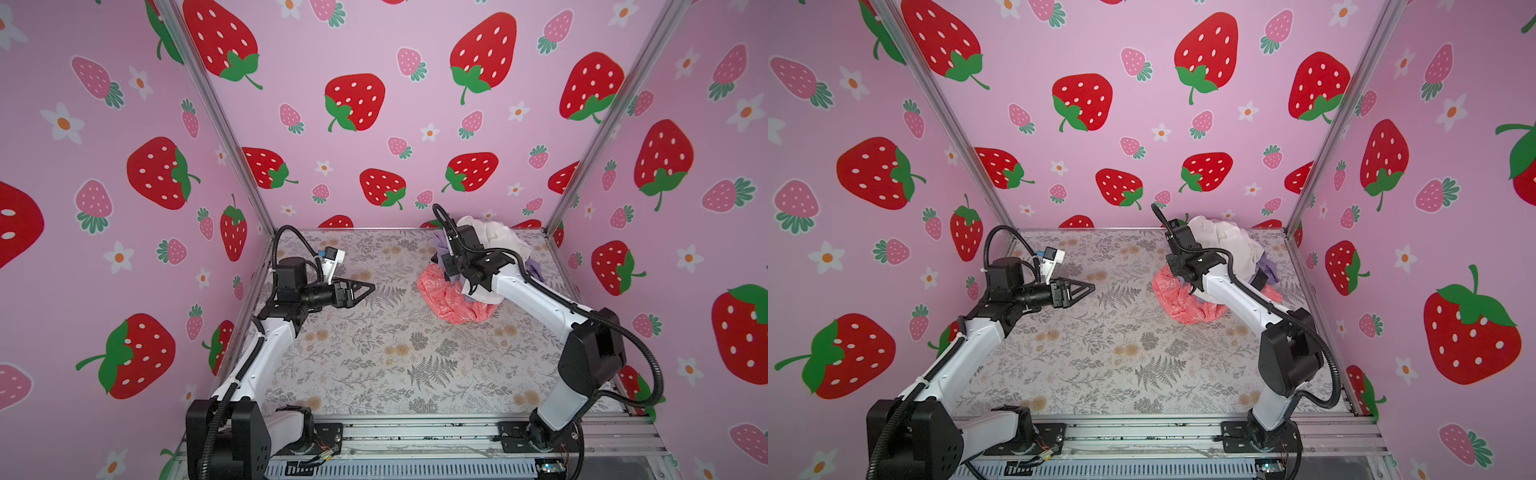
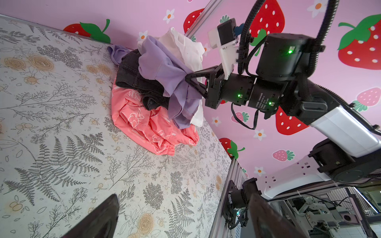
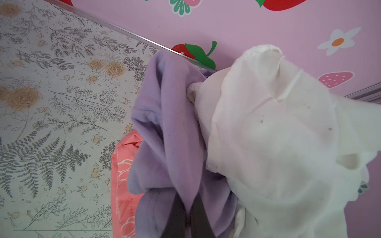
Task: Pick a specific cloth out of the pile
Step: 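Lift the lavender shirt upward out of the pile with the right gripper, then raise the lavender shirt higher, pulling it free of the white cloth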
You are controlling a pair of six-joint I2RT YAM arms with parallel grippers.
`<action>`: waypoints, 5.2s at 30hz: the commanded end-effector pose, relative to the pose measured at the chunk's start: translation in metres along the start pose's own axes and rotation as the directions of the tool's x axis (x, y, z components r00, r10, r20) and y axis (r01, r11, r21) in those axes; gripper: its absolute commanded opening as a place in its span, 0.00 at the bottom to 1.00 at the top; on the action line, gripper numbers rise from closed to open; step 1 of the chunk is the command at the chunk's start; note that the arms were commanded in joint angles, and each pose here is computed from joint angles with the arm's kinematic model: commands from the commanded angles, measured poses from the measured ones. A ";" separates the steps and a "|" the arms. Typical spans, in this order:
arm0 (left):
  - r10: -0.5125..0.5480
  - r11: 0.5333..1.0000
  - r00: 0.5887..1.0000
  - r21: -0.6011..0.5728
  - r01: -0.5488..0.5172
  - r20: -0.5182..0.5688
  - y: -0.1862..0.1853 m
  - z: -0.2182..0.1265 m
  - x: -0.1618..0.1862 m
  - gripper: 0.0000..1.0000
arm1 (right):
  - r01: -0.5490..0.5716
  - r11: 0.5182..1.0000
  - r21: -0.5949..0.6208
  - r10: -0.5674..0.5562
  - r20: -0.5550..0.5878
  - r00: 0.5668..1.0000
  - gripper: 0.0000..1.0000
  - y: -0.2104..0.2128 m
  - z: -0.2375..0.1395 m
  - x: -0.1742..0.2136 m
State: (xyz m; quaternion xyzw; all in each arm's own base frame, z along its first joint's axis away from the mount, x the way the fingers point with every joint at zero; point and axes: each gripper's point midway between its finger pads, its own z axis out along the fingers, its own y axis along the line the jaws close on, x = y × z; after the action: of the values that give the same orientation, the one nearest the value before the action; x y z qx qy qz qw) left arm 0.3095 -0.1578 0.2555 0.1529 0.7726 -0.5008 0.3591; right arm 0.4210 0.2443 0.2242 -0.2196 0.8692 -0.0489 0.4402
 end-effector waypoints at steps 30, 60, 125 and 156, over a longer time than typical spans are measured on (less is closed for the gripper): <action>0.033 0.999 0.999 0.026 -0.033 0.005 -0.011 -0.001 -0.001 0.99 | 0.007 0.996 -0.089 0.015 0.245 0.969 0.00 0.014 -0.077 -0.075; 0.055 0.998 0.998 0.028 -0.056 0.011 -0.014 -0.002 0.000 0.99 | 0.039 0.987 -0.155 0.023 0.380 0.925 0.00 0.021 -0.111 -0.121; 0.051 0.998 0.999 0.027 -0.051 0.000 -0.011 0.000 0.003 0.99 | 0.096 0.990 -0.104 -0.018 0.579 0.815 0.00 0.018 -0.113 -0.231; 0.048 0.998 0.999 0.029 -0.048 -0.006 -0.009 0.001 0.005 0.99 | 0.049 0.998 -0.048 0.003 0.742 0.671 0.00 -0.009 -0.155 -0.285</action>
State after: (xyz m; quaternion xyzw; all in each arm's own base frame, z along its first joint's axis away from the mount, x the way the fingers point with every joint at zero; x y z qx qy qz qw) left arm 0.3039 -0.1606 0.2559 0.1621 0.7695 -0.5004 0.3621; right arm 0.4555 0.3480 0.4799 -0.2735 0.6674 0.0549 0.6905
